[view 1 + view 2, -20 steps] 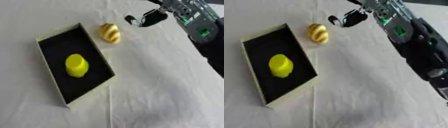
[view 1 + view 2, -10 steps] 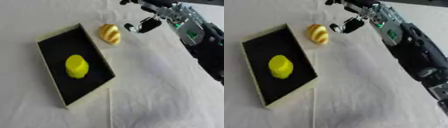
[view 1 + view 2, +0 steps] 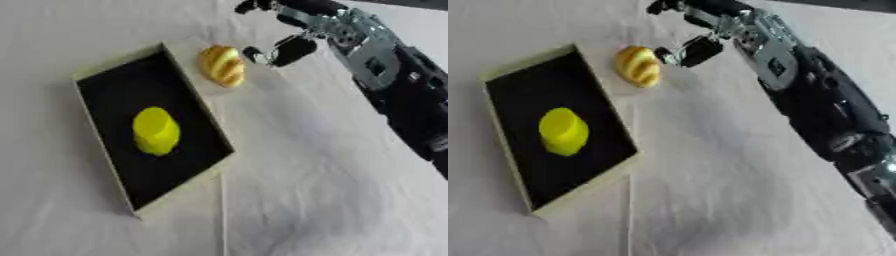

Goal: Pick up objects on the table and place them in the box.

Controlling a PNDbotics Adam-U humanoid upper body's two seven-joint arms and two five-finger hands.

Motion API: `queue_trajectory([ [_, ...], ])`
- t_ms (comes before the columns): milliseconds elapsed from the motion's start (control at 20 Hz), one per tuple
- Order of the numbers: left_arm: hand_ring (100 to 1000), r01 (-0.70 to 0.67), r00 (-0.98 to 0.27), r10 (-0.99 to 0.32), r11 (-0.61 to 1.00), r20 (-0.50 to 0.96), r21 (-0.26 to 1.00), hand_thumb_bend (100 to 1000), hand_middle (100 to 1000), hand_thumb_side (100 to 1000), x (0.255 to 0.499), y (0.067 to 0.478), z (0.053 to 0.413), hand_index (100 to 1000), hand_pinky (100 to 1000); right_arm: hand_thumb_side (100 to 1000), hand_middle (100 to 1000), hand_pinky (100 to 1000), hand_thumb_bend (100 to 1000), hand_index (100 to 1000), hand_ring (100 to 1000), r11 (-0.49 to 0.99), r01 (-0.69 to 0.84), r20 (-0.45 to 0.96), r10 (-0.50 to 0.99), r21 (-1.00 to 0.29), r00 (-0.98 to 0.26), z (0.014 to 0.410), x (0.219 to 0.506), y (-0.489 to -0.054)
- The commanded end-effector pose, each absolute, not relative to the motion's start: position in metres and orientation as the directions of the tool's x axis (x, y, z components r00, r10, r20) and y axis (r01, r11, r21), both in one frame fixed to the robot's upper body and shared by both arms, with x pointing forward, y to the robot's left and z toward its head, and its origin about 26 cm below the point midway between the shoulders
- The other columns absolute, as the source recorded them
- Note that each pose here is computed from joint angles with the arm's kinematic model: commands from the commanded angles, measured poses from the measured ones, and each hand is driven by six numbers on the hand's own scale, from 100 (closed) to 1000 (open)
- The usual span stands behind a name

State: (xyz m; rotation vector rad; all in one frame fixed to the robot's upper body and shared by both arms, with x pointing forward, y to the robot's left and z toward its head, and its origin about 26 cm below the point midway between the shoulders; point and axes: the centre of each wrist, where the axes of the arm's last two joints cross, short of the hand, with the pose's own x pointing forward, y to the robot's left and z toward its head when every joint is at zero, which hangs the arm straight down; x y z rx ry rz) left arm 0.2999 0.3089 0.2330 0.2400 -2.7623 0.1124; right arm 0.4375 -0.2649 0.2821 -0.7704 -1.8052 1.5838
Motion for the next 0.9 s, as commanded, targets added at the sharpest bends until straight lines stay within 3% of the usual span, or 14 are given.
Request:
queue_trajectory([
  [50,835,-0.173,-0.929,-0.15,0.984,0.338,-0.039,100,808,659,0.297,0.308,0.241,902,883,405,840,895,208,912,919,0.112,0.031,0.065,0.756,-0.993,-0.651,0.292,0.437,-0.267],
  [900,834,-0.153,-0.931,-0.13,0.987,0.34,-0.04,100,804,664,0.299,0.305,0.241,902,884,438,844,895,222,914,920,0.065,-0.03,0.069,0.742,-0.997,-0.667,0.279,0.443,-0.257],
])
